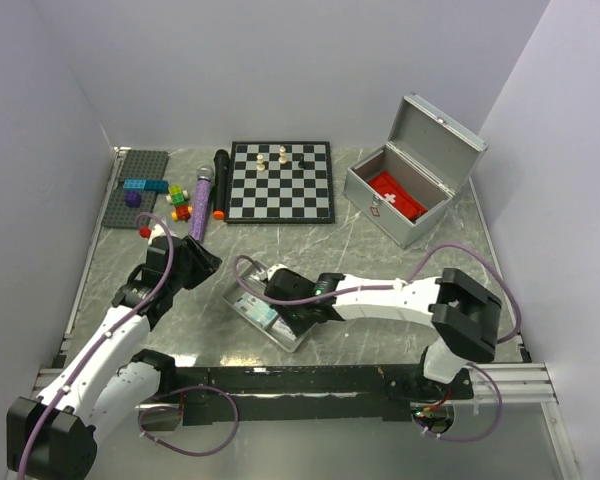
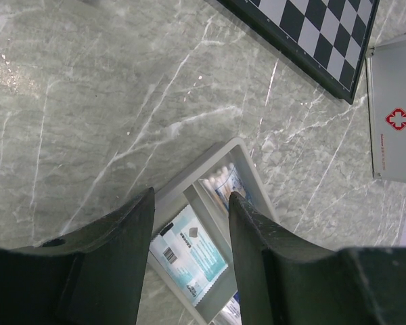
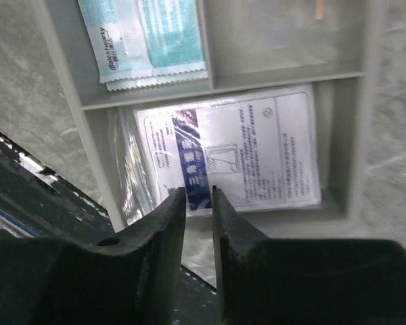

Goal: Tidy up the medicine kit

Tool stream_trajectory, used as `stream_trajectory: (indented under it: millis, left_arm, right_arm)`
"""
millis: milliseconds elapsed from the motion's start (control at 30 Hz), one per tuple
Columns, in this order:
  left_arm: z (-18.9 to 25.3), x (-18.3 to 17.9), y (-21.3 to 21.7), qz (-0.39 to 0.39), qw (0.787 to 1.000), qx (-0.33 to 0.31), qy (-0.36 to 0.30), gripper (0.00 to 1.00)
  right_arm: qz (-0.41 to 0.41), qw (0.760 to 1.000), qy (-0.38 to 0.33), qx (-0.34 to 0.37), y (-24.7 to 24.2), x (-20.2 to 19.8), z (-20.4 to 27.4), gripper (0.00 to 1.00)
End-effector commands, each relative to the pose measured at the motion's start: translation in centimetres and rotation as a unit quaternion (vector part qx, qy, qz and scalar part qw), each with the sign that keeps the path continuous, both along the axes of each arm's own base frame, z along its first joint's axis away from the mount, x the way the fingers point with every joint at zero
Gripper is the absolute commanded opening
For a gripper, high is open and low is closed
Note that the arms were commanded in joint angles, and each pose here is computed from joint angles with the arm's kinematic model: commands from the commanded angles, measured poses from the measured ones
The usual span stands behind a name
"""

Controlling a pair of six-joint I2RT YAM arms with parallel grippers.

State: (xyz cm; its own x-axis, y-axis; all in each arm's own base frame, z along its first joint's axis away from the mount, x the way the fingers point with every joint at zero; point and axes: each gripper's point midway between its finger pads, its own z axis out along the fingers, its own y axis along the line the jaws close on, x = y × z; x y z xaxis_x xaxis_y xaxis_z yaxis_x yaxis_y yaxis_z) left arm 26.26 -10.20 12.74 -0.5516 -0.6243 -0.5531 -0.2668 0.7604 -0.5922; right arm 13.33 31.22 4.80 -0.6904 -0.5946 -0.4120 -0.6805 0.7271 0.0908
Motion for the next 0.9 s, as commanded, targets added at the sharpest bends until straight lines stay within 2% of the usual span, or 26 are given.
stream_trajectory:
  millis: [0,133,367,533,600,767,867]
  left_arm:
    - [1.0,0.4,0.0,0.007,1.0,-0.011,-0.019,0.52]
    - [1.4,0.4,-0.2,0.003,1.0,-0.016,-0.023,0.52]
    - [1.0,0.2,-0.5,-0.004,1.0,-0.022,-0.015,0.52]
    - [0.7,0.2,-0.9,-0.013,1.0,-0.025,-0.012,0.52]
    - [0.7,0.2,-1.2,-0.022,0.999,-0.027,-0.009,0.51]
    - [0.5,0.0,-1.8,-0.047,0.998,-0.028,-0.004,0.51]
    - [1.0,0.0,-1.7,-0.049,0.998,-0.025,-0.015,0.5]
  right_arm:
    - [-0.036,0.994,-0.078,0.073,0.1,2.3,4.9,0.35]
    - [0.003,0.994,-0.067,0.09,0.8,1.5,5.6,0.41]
    - [0.03,0.998,0.031,0.043,0.7,-1.5,0.3,0.38]
    - [0.036,0.997,0.066,0.025,1.1,-2.2,-2.3,0.36]
    - [0.033,0.997,0.055,0.044,1.8,-1.8,-2.1,0.39]
    - [0.006,0.991,-0.024,0.129,3.3,0.7,2.9,0.54]
    - [-0.008,0.989,-0.063,0.133,2.6,2.1,5.9,0.62]
